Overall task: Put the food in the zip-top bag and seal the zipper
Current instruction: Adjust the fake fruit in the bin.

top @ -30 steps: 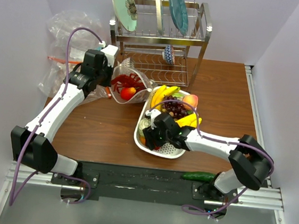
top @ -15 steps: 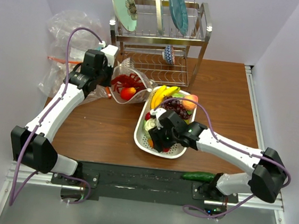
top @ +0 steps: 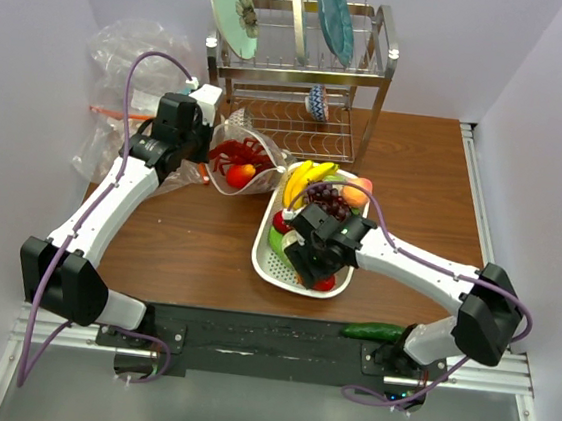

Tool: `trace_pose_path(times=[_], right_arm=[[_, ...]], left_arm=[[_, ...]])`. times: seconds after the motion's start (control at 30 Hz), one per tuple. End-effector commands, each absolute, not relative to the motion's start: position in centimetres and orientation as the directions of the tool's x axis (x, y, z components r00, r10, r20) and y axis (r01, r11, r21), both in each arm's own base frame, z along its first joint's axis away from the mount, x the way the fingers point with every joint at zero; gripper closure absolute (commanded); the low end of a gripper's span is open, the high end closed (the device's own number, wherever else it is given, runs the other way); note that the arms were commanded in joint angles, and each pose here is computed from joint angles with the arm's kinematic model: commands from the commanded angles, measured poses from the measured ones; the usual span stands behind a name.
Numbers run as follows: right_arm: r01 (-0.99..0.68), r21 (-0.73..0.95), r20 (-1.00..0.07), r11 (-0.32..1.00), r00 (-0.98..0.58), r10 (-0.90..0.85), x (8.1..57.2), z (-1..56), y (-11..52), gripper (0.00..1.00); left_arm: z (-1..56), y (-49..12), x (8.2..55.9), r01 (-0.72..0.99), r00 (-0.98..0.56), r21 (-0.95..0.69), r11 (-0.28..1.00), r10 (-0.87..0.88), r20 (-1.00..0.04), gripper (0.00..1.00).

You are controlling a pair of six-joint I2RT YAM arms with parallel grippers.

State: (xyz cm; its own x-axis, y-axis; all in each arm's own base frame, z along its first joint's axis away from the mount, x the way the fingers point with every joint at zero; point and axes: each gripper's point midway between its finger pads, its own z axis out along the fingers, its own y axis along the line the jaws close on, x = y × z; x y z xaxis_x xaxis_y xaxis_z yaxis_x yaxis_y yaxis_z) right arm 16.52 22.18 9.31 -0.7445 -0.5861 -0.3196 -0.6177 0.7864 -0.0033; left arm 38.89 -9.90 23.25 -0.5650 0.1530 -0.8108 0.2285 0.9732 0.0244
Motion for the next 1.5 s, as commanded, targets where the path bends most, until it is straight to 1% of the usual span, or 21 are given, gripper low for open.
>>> trace_pose_path(times=[0.0, 0.03, 0.07, 0.13, 0.17, 0.23, 0.27, 0.4, 0.47, 0.6, 0.73, 0.9, 0.93, 1.03, 1.13, 1.17, 1.23, 1.3, 1.47], right_arm=[[-0.602, -0.035, -0.348, 0.798, -0.741, -0.574, 17.3, 12.3, 22.2, 0.39], [-0.601, -0.036, -0.352, 0.799, -0.740, -0.573, 17.5, 12.8, 22.3, 0.39], [-0.601, -0.046, -0.323, 0.798, -0.747, -0.582, 17.1, 12.7, 21.8, 0.39], [-0.593, -0.076, -0.307, 0.802, -0.751, -0.584, 17.3, 13.1, 21.4, 0.39], [-0.589, -0.099, -0.274, 0.802, -0.758, -0.591, 17.2, 13.2, 20.7, 0.39], [-0.585, -0.134, -0.249, 0.800, -0.762, -0.598, 17.3, 13.3, 20.1, 0.39], [-0.587, -0.152, -0.215, 0.795, -0.766, -0.606, 17.0, 13.1, 19.5, 0.39], [-0.586, -0.189, -0.151, 0.788, -0.776, -0.613, 16.5, 12.0, 18.3, 0.38], [-0.582, -0.204, -0.137, 0.787, -0.779, -0.612, 16.4, 12.0, 17.9, 0.38], [-0.559, -0.241, -0.145, 0.793, -0.788, -0.599, 16.7, 12.7, 17.3, 0.36], [-0.561, -0.236, -0.132, 0.794, -0.791, -0.598, 16.4, 12.5, 17.2, 0.30], [-0.563, -0.220, -0.127, 0.796, -0.793, -0.596, 16.2, 11.4, 17.4, 0.25], [-0.561, -0.219, -0.120, 0.798, -0.796, -0.593, 16.1, 11.0, 17.3, 0.22], [-0.556, -0.213, -0.127, 0.803, -0.800, -0.587, 16.1, 10.5, 17.5, 0.20], [-0.537, -0.203, -0.191, 0.819, -0.799, -0.571, 16.7, 11.0, 18.0, 0.19], [-0.532, -0.171, -0.256, 0.829, -0.789, -0.559, 17.1, 11.8, 18.8, 0.18], [-0.536, -0.121, -0.321, 0.836, -0.775, -0.544, 17.4, 12.7, 19.8, 0.12], [-0.551, -0.044, -0.422, 0.834, -0.746, -0.515, 17.7, 14.5, 21.4, 0.09], [-0.587, 0.081, -0.612, 0.806, -0.667, -0.425, 18.8, 18.6, 24.5, 0.09]], left_arm=[[26.0, -9.7, 39.4, 0.230, -0.489, 0.029, 0.973, 0.141, -0.861, 1.00], [26.0, -9.7, 39.4, 0.230, -0.489, 0.029, 0.973, 0.141, -0.861, 1.00], [26.0, -9.7, 39.4, 0.230, -0.489, 0.029, 0.973, 0.141, -0.861, 1.00], [26.0, -9.7, 39.4, 0.230, -0.489, 0.029, 0.973, 0.141, -0.861, 1.00], [26.1, -9.8, 39.5, 0.231, -0.487, 0.028, 0.973, 0.141, -0.862, 1.00], [26.1, -9.8, 39.5, 0.234, -0.487, 0.027, 0.972, 0.141, -0.862, 1.00], [26.1, -9.9, 39.5, 0.235, -0.486, 0.027, 0.972, 0.141, -0.862, 1.00], [26.0, -9.9, 39.6, 0.235, -0.490, 0.026, 0.972, 0.142, -0.860, 1.00], [26.1, -9.9, 39.6, 0.236, -0.488, 0.025, 0.971, 0.141, -0.861, 1.00], [26.0, -9.9, 39.6, 0.239, -0.489, 0.024, 0.971, 0.141, -0.861, 1.00], [26.1, -9.9, 39.5, 0.239, -0.488, 0.024, 0.971, 0.141, -0.861, 1.00], [26.2, -9.9, 39.5, 0.237, -0.487, 0.024, 0.971, 0.141, -0.862, 1.00], [26.1, -9.9, 39.5, 0.239, -0.488, 0.025, 0.971, 0.143, -0.861, 1.00], [26.1, -9.9, 39.5, 0.238, -0.486, 0.026, 0.971, 0.142, -0.862, 1.00], [26.1, -9.9, 39.5, 0.238, -0.486, 0.026, 0.971, 0.142, -0.862, 1.00], [26.1, -9.9, 39.5, 0.239, -0.488, 0.025, 0.971, 0.143, -0.861, 1.00], [26.1, -9.9, 39.5, 0.238, -0.488, 0.026, 0.971, 0.143, -0.861, 1.00], [26.1, -9.9, 39.5, 0.239, -0.486, 0.025, 0.971, 0.142, -0.862, 1.00], [26.1, -9.9, 39.4, 0.239, -0.486, 0.025, 0.971, 0.142, -0.862, 1.00]])
